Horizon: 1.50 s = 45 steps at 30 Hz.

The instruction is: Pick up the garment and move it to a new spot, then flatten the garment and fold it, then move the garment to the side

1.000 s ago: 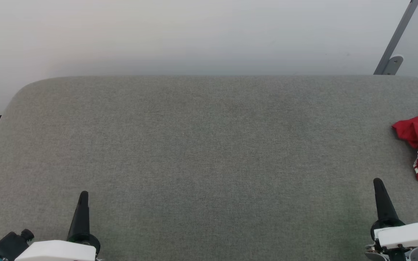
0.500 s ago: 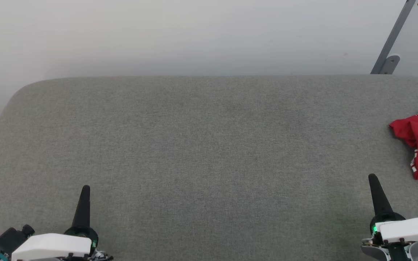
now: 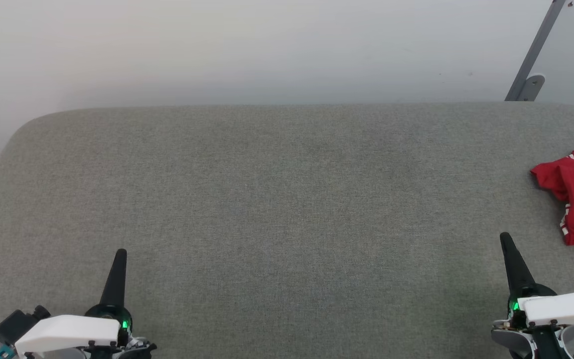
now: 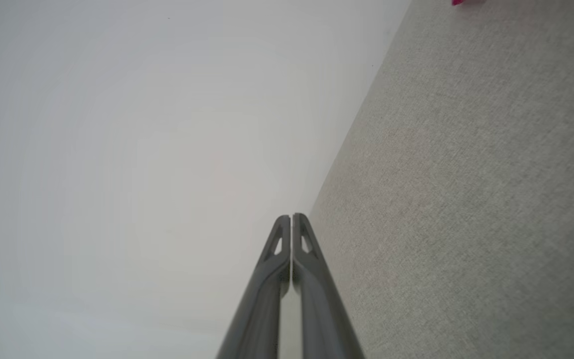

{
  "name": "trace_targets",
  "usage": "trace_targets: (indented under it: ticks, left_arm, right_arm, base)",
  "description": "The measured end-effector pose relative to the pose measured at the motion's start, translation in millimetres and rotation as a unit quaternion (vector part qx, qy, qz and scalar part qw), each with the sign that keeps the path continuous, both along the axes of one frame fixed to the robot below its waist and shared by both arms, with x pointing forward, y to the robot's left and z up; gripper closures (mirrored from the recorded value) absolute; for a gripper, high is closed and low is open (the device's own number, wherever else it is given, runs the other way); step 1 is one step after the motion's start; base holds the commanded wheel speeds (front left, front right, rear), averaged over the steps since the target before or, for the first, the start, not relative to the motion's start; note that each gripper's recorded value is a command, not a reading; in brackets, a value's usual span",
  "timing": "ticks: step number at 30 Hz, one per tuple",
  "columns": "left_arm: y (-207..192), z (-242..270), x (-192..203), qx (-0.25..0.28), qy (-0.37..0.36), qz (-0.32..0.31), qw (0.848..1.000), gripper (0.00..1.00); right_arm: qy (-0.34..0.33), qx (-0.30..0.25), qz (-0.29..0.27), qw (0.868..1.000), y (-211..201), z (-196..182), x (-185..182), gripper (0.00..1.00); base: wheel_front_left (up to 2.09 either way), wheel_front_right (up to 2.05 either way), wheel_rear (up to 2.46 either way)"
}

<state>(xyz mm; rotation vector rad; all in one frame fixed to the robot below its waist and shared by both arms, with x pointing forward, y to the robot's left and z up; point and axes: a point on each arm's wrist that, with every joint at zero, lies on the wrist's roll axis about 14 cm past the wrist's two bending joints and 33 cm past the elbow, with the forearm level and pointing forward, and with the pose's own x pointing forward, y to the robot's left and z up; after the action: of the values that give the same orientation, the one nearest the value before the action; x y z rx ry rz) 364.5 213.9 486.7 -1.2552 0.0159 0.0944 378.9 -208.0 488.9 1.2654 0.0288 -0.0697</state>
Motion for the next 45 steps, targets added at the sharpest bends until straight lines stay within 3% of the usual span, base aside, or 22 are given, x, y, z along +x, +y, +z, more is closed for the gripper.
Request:
trace_targets:
  ticks: [45]
  left_arm:
    - [-14.6, 17.3, 23.3, -0.157, -0.030, -0.026, 0.987, 1.00]
  right_arm:
    - [-0.030, 0.152, 0.013, 0.988, 7.8, 16.7, 9.3, 1.00]
  base:
    - [0.00, 0.00, 0.00]
